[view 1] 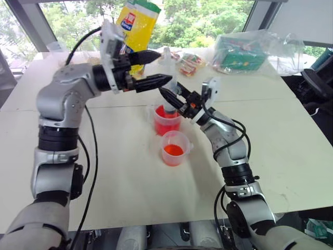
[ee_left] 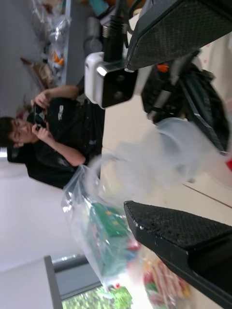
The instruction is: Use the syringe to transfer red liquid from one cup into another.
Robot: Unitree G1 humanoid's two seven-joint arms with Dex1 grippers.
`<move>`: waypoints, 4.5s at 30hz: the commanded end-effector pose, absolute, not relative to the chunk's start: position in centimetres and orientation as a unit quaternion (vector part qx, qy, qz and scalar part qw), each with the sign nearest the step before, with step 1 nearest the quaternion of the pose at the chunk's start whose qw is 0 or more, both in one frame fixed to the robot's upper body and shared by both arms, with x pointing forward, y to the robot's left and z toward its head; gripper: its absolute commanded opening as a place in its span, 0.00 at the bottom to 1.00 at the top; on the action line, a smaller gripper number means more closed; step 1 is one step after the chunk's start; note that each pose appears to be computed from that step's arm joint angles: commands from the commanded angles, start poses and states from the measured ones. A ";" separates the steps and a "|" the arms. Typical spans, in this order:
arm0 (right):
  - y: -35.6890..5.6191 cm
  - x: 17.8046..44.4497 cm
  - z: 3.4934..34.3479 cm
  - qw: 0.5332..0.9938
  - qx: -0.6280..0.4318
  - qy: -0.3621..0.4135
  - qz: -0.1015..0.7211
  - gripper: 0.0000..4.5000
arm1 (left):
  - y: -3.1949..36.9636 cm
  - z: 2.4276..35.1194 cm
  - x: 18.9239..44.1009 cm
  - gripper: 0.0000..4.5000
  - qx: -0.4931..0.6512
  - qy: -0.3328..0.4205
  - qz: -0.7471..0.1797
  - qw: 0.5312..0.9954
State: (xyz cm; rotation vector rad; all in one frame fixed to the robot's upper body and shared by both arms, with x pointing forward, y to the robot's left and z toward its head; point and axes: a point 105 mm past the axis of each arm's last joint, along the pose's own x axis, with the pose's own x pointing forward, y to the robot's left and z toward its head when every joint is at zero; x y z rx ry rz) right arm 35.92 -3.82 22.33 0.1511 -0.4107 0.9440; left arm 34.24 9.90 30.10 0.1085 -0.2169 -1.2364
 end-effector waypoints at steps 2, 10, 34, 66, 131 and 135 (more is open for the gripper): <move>-4.3 35.0 26.3 0.851 0.088 -0.255 0.451 0.30 | 11.4 32.2 32.9 0.99 0.042 -0.133 -0.565 0.813; -5.9 31.8 30.1 0.816 0.137 -0.264 0.496 0.30 | 12.3 32.5 33.3 0.99 0.038 -0.137 -0.542 0.828; -5.5 28.3 22.6 0.807 0.125 -0.150 0.557 0.30 | 10.1 32.5 30.4 0.99 0.018 -0.099 -0.615 0.782; -5.1 28.4 22.8 0.809 0.098 -0.157 0.559 0.30 | 6.4 29.9 30.7 0.01 0.021 -0.087 -0.657 0.749; -15.4 36.5 27.5 0.960 0.118 0.023 0.254 0.30 | 12.1 27.4 31.6 0.99 0.059 -0.049 -0.576 0.814; -17.7 36.1 23.1 0.960 0.059 0.173 0.211 0.30 | 11.7 26.4 31.2 0.99 0.062 -0.040 -0.580 0.811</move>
